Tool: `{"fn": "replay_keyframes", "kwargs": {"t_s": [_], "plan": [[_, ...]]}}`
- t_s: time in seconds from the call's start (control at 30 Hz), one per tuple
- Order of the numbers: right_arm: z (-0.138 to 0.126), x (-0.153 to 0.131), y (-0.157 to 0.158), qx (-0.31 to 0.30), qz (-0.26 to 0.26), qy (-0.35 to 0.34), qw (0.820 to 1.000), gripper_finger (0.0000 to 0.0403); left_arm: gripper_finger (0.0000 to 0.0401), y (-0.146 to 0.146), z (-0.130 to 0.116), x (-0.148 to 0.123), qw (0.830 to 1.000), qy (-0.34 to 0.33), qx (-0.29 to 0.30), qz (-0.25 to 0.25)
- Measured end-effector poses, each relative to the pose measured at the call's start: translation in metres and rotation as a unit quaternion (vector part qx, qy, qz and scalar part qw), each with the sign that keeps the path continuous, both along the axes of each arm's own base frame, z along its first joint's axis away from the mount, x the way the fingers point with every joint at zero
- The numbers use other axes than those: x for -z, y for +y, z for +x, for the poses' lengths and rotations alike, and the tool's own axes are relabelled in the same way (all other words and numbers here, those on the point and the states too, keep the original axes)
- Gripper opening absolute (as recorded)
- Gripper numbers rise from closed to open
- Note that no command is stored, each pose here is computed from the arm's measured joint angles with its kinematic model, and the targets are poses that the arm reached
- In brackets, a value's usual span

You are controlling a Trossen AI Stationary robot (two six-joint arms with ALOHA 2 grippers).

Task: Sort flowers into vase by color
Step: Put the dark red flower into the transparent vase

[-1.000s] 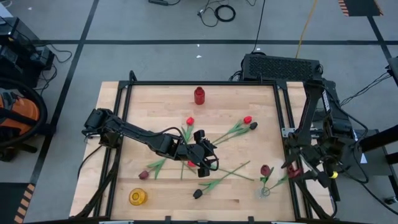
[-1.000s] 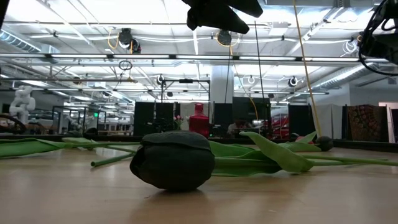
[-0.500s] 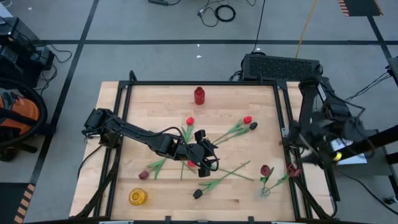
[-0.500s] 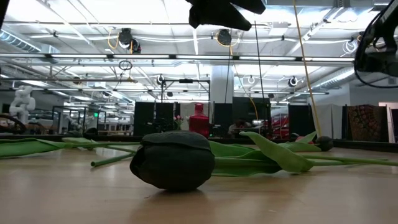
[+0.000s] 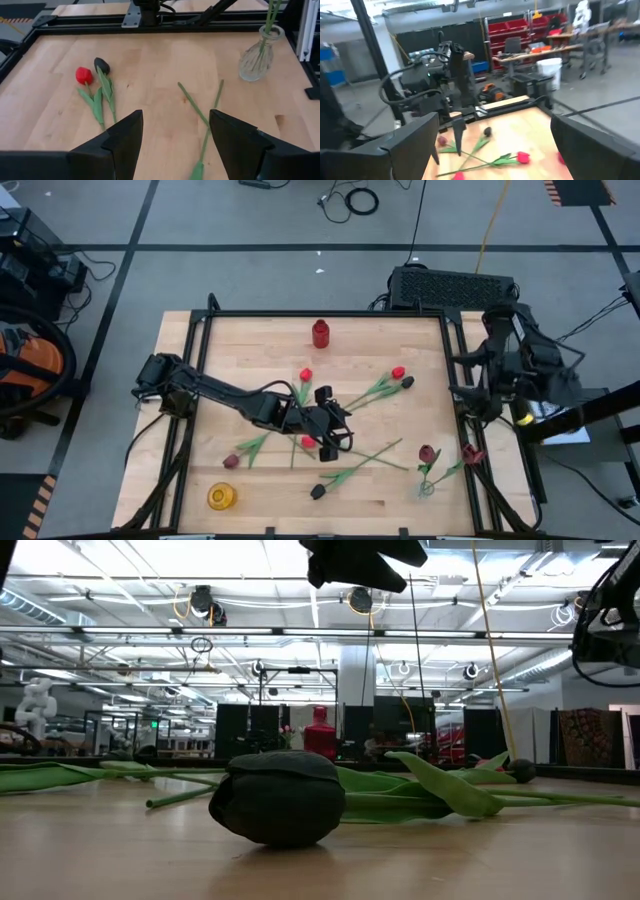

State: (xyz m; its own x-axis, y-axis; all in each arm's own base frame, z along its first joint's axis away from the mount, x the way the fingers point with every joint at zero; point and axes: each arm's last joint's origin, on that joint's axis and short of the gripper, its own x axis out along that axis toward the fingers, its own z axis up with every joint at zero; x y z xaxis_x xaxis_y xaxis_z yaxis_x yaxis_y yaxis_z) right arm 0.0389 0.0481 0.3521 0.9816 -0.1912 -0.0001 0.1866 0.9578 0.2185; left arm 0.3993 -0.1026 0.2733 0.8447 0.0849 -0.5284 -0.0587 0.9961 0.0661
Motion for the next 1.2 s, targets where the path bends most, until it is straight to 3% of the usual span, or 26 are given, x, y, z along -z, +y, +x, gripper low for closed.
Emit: {"fn": "replay_keyframes", "kwargs": {"t_s": [0.27, 0.57, 0.8, 1.03, 1.2], "plan": [[0.013, 0.031, 0.015, 0.058, -0.043, 0.015, 0.997, 0.0375, 0.0235, 0.005, 0.004, -0.003, 1.000, -0.014, 0.021, -0.004], [0.030, 0.086, 0.026, 0.098, -0.043, 0.042, 0.993, 0.0375, 0.0235, 0.003, 0.004, -0.003, 0.998, -0.011, 0.053, -0.009], [0.046, 0.105, 0.035, 0.111, -0.053, 0.074, 0.990, 0.0375, 0.0235, 0.004, 0.000, -0.002, 0.999, 0.006, 0.052, -0.008], [0.067, 0.115, 0.037, 0.100, -0.105, 0.151, 0.978, 0.0375, 0.0235, 0.012, -0.021, -0.017, 0.998, 0.044, -0.020, -0.038], [0.080, 0.118, 0.030, 0.098, -0.127, 0.194, 0.968, 0.0375, 0.0235, 0.005, -0.028, -0.017, 0.997, 0.060, -0.021, -0.038]]}}
